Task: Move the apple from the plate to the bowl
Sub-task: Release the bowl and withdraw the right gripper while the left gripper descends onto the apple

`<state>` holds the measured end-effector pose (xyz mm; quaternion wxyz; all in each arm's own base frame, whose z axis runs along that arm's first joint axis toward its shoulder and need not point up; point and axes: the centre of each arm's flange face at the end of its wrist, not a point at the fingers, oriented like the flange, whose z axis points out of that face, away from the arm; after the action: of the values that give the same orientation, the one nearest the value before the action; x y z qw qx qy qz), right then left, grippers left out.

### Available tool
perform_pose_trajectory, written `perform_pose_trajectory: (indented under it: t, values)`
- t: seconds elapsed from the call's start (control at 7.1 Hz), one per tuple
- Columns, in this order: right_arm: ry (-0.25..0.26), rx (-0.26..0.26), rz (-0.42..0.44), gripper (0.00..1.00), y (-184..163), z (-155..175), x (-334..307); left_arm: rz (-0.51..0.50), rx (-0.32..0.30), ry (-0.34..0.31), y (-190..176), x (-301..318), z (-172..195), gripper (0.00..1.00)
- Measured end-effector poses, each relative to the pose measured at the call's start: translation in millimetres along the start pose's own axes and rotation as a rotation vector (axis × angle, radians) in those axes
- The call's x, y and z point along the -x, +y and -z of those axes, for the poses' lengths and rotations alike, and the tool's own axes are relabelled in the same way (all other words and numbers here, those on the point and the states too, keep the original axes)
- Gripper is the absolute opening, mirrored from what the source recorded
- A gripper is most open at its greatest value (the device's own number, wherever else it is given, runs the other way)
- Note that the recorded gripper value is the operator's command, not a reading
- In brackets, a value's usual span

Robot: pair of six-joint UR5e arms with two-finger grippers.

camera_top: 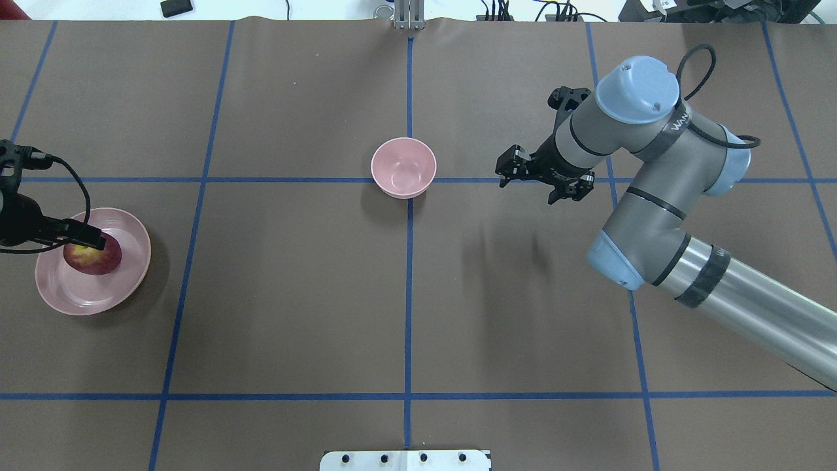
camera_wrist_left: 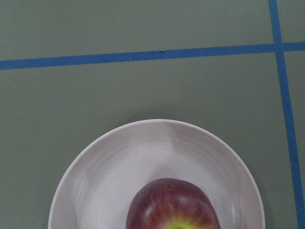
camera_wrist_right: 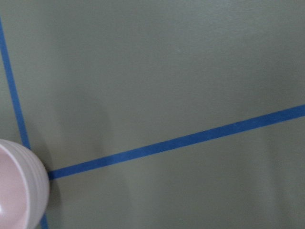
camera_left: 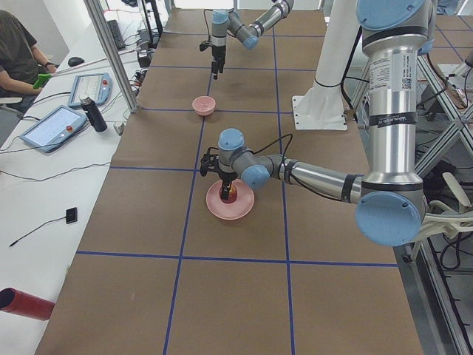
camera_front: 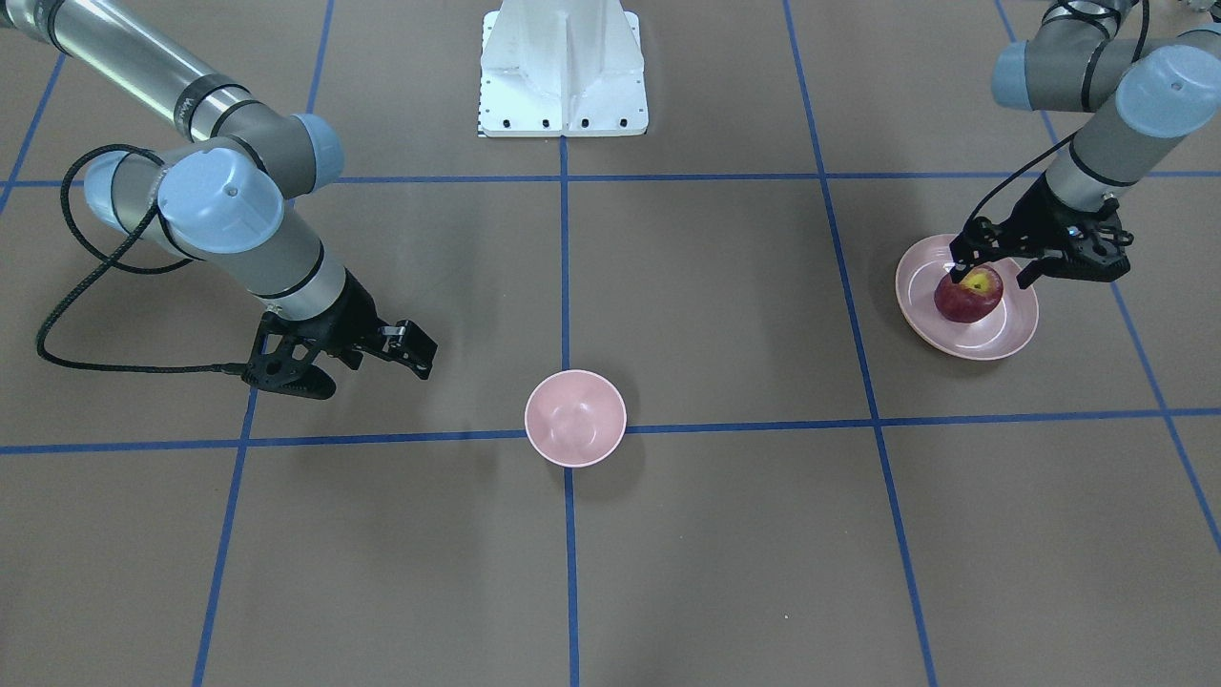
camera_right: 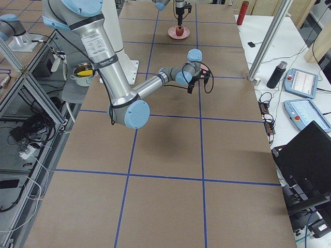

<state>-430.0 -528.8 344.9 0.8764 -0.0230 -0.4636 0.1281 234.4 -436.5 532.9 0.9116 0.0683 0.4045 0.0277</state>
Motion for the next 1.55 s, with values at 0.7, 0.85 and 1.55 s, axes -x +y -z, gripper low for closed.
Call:
perform_pose_trajectory:
  t: [0.7, 0.85, 1.55]
  values:
    - [0.040, 0.000, 0.038, 1.00, 0, 0, -54, -0.023, 0.019, -0.048, -1, -10, -38, 0.66]
    - [0.041, 0.001, 0.045, 1.00, 2, 1, -60, -0.026, 0.024, -0.048, 1, -12, -40, 0.05]
    - [0.026, -0.004, 0.060, 1.00, 22, 32, -92, -0.024, 0.091, 0.066, 5, -90, 37, 0.00]
